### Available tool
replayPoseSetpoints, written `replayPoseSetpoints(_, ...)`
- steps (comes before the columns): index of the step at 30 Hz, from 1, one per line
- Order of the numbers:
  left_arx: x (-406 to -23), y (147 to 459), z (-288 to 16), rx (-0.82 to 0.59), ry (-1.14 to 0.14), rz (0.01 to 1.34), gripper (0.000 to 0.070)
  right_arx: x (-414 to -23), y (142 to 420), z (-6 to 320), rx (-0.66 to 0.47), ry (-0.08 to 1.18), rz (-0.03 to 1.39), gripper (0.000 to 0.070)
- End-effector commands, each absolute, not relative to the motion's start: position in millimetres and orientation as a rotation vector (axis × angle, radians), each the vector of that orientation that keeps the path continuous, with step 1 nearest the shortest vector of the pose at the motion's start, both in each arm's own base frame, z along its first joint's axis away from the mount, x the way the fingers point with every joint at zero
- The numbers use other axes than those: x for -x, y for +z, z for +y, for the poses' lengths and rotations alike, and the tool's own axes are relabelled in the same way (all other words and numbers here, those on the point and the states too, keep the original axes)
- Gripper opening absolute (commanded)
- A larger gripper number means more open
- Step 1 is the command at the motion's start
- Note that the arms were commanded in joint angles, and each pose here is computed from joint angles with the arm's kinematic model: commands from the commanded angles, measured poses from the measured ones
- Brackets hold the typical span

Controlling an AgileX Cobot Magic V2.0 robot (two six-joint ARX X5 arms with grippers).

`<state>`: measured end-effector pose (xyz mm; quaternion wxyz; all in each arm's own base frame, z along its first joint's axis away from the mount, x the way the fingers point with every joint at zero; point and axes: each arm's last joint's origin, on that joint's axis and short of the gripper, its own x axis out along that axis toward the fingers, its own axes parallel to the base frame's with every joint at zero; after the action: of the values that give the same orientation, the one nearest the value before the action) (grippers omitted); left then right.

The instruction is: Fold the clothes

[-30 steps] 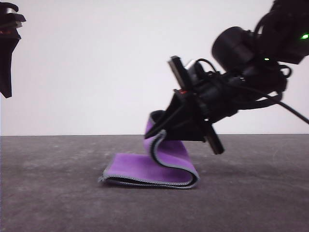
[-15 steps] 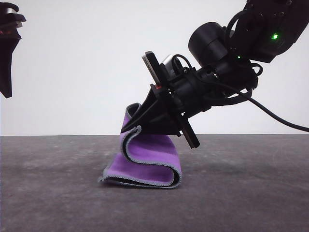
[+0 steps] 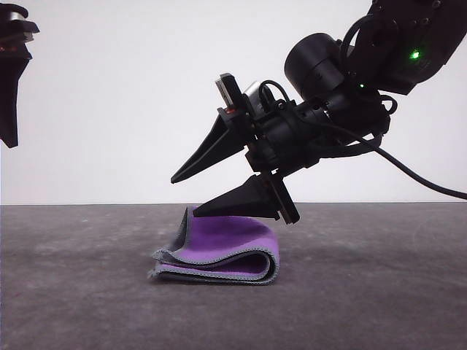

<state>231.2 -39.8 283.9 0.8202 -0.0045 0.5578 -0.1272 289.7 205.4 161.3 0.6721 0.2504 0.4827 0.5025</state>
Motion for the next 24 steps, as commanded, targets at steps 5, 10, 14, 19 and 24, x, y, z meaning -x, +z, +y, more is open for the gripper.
replayPoseSetpoints(5,-232,285,-41,0.016,-0.270,1.186,0.0364,-293,174,189,-0.478,1.124,1.036,0.0302)
replayPoseSetpoints(10,-233,285,-40,0.015,-0.270,1.185,0.0364,-283,200,153,-0.292,0.946,1.005,0.0303)
replayPoseSetpoints(14,-233,285,-40,0.013,-0.271,1.182,0.0364,-266,229,119,-0.134,0.774,0.973,0.0303)
replayPoseSetpoints(19,-234,285,-40,0.015,-0.270,1.171,0.0364,-235,268,78,0.011,0.553,0.902,0.0303)
replayPoseSetpoints(24,-236,286,-37,0.022,-0.260,1.155,0.0364,-203,295,45,0.027,0.437,0.853,0.0303)
